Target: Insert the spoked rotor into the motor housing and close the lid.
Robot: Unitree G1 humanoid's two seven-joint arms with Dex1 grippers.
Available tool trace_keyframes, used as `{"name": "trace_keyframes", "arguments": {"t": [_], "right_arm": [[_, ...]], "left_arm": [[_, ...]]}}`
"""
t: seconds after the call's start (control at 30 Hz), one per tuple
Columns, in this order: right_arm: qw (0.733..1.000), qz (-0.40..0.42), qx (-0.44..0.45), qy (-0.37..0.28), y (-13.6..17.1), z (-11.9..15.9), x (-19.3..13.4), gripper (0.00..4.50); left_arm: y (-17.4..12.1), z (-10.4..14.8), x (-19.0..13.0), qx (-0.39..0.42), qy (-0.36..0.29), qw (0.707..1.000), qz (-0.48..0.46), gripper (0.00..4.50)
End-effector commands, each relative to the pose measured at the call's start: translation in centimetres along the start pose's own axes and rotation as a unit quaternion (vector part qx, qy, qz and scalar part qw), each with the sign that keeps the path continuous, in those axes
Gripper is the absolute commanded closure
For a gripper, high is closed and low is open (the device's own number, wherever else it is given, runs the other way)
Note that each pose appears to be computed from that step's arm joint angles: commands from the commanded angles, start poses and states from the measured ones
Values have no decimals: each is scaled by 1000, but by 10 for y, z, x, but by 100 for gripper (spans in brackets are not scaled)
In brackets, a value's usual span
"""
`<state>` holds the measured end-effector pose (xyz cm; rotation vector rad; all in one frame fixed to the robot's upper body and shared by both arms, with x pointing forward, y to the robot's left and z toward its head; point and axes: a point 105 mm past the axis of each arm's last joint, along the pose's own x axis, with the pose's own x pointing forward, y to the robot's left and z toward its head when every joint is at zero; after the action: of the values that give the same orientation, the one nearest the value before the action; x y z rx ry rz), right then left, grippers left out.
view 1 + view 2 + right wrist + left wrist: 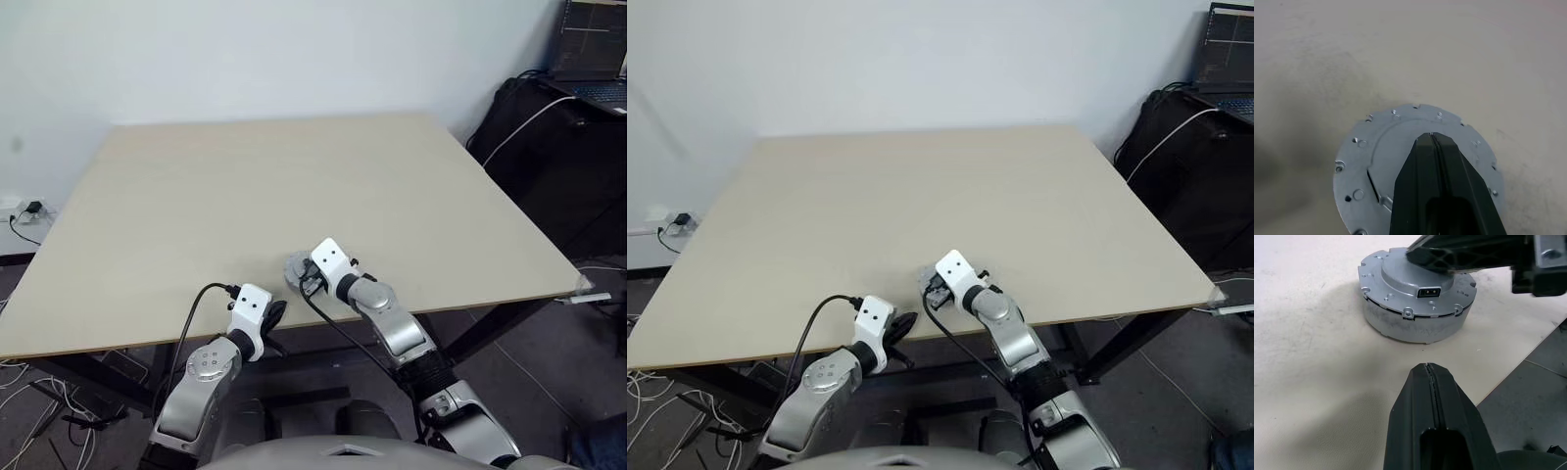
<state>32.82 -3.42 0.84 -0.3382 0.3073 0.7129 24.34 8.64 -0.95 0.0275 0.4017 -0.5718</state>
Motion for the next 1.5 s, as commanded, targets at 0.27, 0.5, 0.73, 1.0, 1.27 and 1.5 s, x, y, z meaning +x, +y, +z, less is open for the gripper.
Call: {"name": "trace_keyframes", "arguments": {"t": [0.27,0.5,0.73,1.0,1.27,1.5], "right_arm": [[999,17,31,-41,-8,17,-10,448],[996,64,-11,-60,-30,29,-34,329],[993,106,-32,-36,-38,20,-41,100],[988,147,-25,-33,-39,20,-33,3],[979,204,-11,-23,-29,18,-24,3],[977,213,-9,-20,-27,19,-14,3]], "left_arm": [[0,13,-1,10,-21,1000,2,450],[-2,13,0,10,-19,1000,-3,450],[-2,13,0,10,-19,1000,-4,450],[-1,12,-1,11,-19,1000,0,450],[3,13,-3,13,-19,1000,5,450],[3,12,-5,11,-19,1000,9,450]]}}
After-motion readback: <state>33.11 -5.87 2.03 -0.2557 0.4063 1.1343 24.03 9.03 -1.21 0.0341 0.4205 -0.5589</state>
